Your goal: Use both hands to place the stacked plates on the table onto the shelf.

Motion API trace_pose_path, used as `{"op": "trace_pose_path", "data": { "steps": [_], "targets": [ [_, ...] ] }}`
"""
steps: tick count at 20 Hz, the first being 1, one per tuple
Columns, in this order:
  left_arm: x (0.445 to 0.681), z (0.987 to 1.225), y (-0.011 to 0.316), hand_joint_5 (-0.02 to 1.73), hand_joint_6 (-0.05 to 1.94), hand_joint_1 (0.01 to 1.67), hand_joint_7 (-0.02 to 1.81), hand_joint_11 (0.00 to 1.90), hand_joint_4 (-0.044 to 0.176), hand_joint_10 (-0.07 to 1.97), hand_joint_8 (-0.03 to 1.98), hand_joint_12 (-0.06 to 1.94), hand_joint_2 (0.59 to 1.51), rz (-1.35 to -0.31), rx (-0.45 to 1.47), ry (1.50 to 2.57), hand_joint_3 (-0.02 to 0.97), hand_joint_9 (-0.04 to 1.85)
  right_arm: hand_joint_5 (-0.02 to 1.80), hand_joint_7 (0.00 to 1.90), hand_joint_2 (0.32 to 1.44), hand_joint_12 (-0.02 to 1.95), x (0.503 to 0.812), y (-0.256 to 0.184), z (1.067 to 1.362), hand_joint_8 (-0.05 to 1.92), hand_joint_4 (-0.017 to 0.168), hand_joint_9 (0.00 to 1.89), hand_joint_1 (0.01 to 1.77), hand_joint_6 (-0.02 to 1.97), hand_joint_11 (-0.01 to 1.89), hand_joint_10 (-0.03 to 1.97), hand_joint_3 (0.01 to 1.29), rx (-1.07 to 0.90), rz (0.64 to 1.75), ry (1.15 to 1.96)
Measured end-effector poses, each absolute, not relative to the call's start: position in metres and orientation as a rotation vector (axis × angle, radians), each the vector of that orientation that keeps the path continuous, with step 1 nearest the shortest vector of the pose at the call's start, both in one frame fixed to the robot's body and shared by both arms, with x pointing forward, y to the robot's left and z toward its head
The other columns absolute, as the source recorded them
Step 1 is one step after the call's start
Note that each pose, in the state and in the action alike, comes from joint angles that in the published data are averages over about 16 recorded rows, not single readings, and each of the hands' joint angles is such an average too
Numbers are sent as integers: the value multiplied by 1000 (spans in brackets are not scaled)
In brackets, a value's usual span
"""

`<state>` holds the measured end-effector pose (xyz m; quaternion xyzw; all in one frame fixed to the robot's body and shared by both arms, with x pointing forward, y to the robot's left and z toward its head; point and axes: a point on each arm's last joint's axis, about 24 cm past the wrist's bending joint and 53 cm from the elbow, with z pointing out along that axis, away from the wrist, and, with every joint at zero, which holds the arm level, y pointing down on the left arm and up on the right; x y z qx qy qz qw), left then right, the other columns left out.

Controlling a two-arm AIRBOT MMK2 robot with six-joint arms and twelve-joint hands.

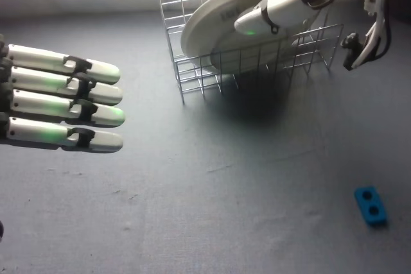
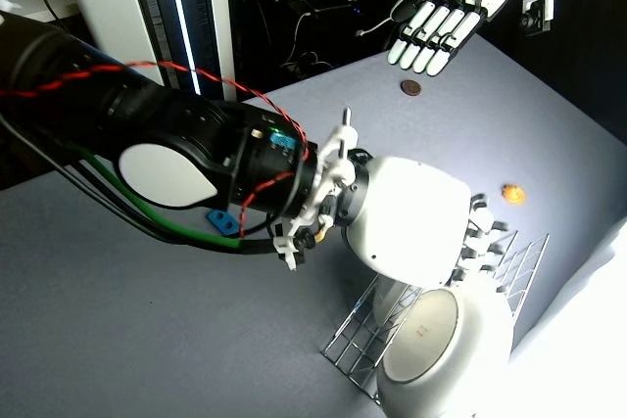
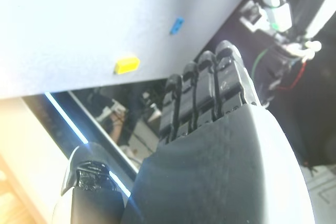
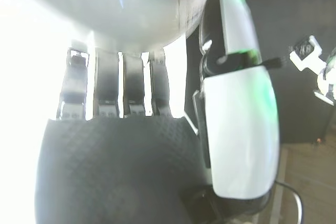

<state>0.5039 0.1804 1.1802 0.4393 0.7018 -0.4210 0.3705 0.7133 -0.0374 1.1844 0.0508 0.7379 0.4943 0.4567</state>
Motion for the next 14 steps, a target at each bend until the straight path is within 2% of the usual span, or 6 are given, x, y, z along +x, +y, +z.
{"op": "trace_pose_path", "data": {
  "steps": [6,14],
  "targets": [
    [510,1184,184,119,5,17,83,17,6,8,1,2,1133,-1066,1114,1791,19,40,487,533,1013,1115,682,-33,1203,17,-2,543,1026,24,49,2,15,23,1203,1785],
    [514,1187,187,130,5,18,103,24,6,8,1,4,1132,-1058,1106,1786,19,58,526,592,1005,1092,630,-23,1204,17,-1,583,945,24,100,6,15,-122,1146,1772]
  ]
}}
